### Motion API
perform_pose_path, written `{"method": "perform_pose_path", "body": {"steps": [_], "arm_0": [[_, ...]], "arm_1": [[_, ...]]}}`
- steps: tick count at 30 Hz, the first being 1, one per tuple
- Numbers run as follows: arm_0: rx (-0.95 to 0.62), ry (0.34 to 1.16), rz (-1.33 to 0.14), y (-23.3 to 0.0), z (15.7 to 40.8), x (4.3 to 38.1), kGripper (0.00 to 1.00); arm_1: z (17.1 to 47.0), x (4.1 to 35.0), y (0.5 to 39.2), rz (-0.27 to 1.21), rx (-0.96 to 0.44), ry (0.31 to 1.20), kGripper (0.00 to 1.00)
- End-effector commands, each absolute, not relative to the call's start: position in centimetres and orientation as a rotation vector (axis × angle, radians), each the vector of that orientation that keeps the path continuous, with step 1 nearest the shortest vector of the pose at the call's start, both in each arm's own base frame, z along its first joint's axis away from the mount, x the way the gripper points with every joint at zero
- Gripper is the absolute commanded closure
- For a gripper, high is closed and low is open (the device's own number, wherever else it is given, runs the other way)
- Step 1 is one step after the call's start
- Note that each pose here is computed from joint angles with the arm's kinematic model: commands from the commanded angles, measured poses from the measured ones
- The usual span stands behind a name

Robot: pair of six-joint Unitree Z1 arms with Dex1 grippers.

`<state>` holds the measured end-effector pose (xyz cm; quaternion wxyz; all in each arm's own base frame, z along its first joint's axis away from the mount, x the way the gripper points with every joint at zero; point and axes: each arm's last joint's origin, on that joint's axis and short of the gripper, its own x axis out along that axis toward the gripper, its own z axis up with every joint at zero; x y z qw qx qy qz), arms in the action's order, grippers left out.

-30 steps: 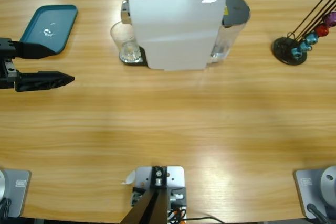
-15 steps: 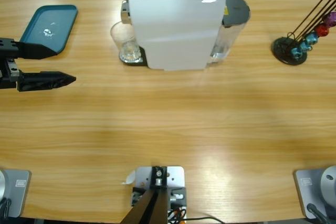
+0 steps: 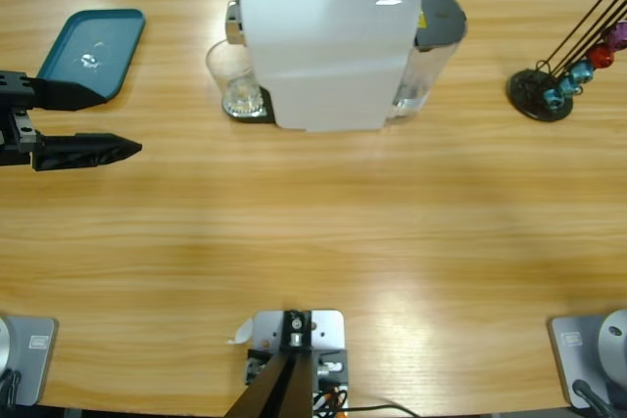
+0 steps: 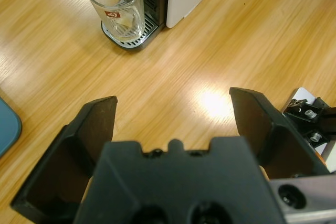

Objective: Pour coffee

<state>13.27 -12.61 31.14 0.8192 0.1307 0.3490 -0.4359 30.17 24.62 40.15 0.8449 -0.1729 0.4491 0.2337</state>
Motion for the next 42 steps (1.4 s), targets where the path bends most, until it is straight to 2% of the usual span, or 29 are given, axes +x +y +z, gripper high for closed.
{"method": "perform_pose_path", "body": {"steps": [1, 9, 36, 39, 42], "arm_0": [[0.285, 0.795, -0.922, -13.1, 30.5, 13.6, 0.064], [0.286, 0.793, -0.925, -13.1, 30.5, 13.5, 0.064], [0.288, 0.797, -0.926, -13.1, 30.4, 13.5, 0.064], [0.289, 0.797, -0.929, -13.1, 30.4, 13.4, 0.064], [0.288, 0.796, -0.929, -13.1, 30.5, 13.3, 0.064]], "arm_1": [[38.1, 29.8, 25.1, 0.505, -0.368, 1.000, 1.000], [38.1, 30.0, 25.3, 0.506, -0.368, 0.997, 1.000], [34.7, 29.5, 25.4, 0.537, -0.359, 1.065, 1.000], [35.6, 29.6, 25.4, 0.537, -0.353, 1.039, 1.000], [38.6, 29.1, 24.6, 0.513, -0.364, 0.939, 1.000]]}}
